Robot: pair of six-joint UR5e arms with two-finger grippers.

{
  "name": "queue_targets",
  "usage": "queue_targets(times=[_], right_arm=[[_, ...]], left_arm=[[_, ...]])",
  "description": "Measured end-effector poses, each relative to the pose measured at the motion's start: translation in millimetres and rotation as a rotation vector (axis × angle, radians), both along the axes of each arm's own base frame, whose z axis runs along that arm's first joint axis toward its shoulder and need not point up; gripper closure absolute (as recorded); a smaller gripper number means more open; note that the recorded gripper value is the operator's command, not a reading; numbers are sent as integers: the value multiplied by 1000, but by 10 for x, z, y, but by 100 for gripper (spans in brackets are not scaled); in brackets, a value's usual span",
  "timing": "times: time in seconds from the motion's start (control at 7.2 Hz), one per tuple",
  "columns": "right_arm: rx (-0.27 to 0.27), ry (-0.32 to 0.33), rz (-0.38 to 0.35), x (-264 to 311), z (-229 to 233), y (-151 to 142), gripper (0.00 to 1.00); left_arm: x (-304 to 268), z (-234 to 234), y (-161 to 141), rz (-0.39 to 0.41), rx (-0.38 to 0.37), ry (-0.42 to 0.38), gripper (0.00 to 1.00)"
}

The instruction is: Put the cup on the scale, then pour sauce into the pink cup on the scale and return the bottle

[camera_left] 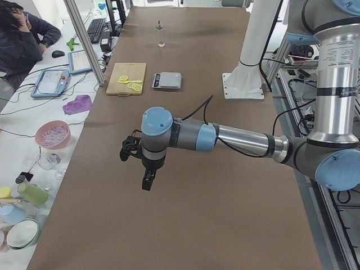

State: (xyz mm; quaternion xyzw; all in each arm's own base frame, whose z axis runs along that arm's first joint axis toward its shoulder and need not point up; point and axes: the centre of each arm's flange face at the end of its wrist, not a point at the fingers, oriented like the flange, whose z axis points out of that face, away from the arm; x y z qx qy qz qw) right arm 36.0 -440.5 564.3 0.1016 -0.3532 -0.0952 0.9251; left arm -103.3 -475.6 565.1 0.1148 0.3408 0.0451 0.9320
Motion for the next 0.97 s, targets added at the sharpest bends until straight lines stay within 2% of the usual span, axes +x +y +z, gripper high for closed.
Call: queue_targets(times=[0.14,0.42,0.97], right_arm=[[14,-7,1,-5,-15,-13,0],[7,-18,-1,-9,44,2,0],[51,-37,-11,-56,-31,-57,0]], left_arm=[[-3,-82,-66,0,28,-2,1],[-11,-77,-207,-6,142,-10,1],[-10,102,-219,-4,198,-12,1]])
